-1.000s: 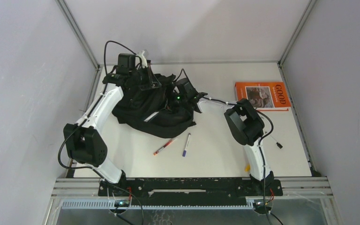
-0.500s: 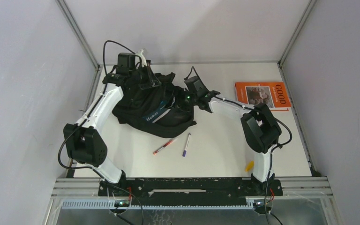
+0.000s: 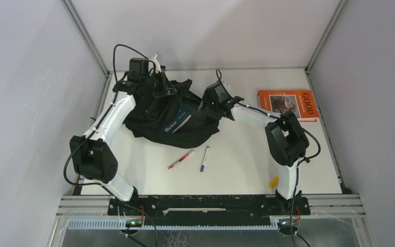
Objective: Pack the student bag
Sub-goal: Adjust the student bag at the center of the board.
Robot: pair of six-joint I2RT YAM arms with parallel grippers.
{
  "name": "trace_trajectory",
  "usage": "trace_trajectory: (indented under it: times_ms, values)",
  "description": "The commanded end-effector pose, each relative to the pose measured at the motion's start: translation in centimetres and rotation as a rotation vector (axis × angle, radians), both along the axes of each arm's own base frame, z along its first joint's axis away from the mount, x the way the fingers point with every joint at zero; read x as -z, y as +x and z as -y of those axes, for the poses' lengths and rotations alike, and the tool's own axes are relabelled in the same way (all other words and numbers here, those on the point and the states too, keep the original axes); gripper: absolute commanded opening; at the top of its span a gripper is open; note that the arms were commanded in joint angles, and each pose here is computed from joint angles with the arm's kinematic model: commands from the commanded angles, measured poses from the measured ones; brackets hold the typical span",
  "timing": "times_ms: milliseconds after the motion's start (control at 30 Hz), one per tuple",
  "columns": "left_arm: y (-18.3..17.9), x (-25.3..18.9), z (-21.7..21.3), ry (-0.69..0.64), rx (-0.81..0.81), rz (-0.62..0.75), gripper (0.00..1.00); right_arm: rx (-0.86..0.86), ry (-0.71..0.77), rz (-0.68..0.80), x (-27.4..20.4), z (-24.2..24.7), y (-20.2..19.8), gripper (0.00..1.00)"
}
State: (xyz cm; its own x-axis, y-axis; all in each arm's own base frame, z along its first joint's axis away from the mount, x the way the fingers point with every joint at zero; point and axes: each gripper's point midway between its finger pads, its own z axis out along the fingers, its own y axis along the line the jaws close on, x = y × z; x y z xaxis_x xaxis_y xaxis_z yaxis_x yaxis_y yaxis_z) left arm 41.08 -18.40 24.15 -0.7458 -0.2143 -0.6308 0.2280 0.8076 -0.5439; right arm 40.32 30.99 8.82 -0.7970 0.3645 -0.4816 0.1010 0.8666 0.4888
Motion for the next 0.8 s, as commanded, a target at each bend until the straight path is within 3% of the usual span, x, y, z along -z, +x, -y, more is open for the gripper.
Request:
trace_trajectory:
  times_ms: [0, 300, 500, 533, 567, 667, 767]
  values:
    - [0.7, -0.8, 0.1, -0.005, 0.018, 0.061, 0.00, 0.056, 0.000, 0.126, -4.8, 0.6, 3.8, 0.73]
    - [2.8, 1.4, 0.6, -0.008, 0.006, 0.010, 0.00, -0.111, 0.136, 0.163, -9.8, -1.2, 1.7, 0.75]
    - [1.9, 3.3, 0.6, 0.055, -0.001, -0.027, 0.02, -0.067, 0.120, 0.180, -11.0, 3.9, -1.4, 0.77]
    - [1.6, 3.4, 0.8, 0.067, 0.007, -0.027, 0.08, -0.024, 0.099, 0.181, -10.8, 5.6, -1.9, 0.78]
    - [1.4, 3.4, 1.0, 0.077, 0.015, -0.028, 0.21, 0.016, 0.098, 0.197, -11.4, 7.3, -2.4, 0.79]
    - [0.4, 2.9, 2.2, 0.114, 0.053, -0.026, 0.69, 0.180, 0.071, 0.194, -10.8, 13.7, -3.4, 0.80]
    - [-0.4, 1.4, 2.8, 0.172, 0.068, 0.008, 0.85, 0.365, 0.019, 0.198, -9.9, 20.8, -4.7, 0.86]
